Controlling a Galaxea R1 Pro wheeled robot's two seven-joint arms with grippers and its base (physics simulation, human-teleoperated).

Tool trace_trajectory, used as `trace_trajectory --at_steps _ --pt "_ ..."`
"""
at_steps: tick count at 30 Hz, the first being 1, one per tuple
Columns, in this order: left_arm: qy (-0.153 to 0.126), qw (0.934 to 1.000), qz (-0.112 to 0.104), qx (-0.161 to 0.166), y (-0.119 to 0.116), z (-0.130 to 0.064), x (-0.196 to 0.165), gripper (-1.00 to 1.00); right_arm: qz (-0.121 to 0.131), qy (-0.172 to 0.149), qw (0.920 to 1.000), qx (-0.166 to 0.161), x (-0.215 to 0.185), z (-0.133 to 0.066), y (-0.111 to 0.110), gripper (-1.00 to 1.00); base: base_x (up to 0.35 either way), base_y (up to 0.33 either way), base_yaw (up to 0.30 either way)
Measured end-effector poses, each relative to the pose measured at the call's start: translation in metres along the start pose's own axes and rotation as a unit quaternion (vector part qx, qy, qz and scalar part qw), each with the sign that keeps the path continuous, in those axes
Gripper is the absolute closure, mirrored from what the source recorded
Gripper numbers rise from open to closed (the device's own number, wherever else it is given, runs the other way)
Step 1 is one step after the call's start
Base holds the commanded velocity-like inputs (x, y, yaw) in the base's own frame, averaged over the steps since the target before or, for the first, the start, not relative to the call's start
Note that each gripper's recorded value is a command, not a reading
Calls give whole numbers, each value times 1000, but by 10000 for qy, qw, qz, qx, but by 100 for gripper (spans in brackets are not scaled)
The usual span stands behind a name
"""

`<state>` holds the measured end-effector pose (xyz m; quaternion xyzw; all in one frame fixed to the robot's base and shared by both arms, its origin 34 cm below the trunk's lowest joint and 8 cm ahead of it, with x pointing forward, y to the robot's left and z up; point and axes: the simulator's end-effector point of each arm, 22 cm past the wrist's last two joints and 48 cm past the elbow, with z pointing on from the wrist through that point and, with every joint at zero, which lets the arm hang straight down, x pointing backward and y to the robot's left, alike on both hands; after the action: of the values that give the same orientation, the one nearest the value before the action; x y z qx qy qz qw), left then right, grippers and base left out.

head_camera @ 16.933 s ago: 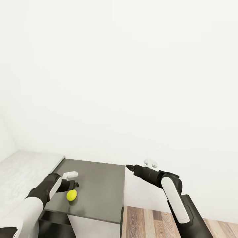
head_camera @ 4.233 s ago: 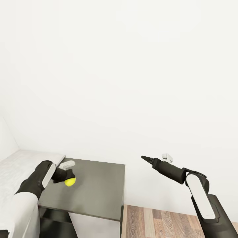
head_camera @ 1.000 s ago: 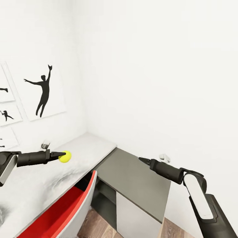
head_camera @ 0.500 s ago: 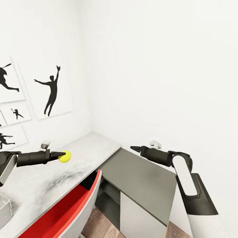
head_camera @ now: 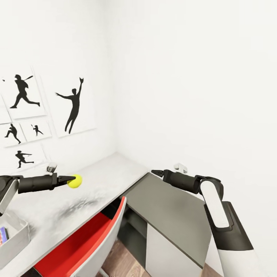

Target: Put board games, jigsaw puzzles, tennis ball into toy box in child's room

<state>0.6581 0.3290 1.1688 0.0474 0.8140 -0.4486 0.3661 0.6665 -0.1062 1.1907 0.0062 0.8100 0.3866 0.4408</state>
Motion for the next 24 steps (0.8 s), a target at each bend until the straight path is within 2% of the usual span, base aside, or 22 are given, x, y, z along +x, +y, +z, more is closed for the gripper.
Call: trace_trajectory --at_steps 2,5,7,11,16,19,24 --pt "-128 9997 191 -76 -4 -17 -13 100 3 -4 10000 -8 0 0 1 -100 -1 0 284" --pt "-196 9993 303 -129 -6 -28 -21 100 -92 -120 9999 -82 -17 0 11 -100 0 0 287" --pt "-207 9991 331 -141 -6 -30 -23 100 -218 -190 9994 -163 -31 2 25 -100 0 0 288" --pt "-220 9990 367 -138 -8 -32 -25 100 -332 -109 9992 -195 -28 15 45 -100 0 0 289" --pt "-249 9976 642 -94 -24 -33 -32 100 -366 -73 9993 17 -25 20 43 -100 0 0 289" --pt "-243 9966 786 -70 -31 -43 -36 100 -370 -71 9993 57 -25 20 42 -100 0 0 289" --pt "-169 9950 927 325 -51 -67 -36 100 -369 -68 9993 72 -25 20 41 -100 0 0 289"
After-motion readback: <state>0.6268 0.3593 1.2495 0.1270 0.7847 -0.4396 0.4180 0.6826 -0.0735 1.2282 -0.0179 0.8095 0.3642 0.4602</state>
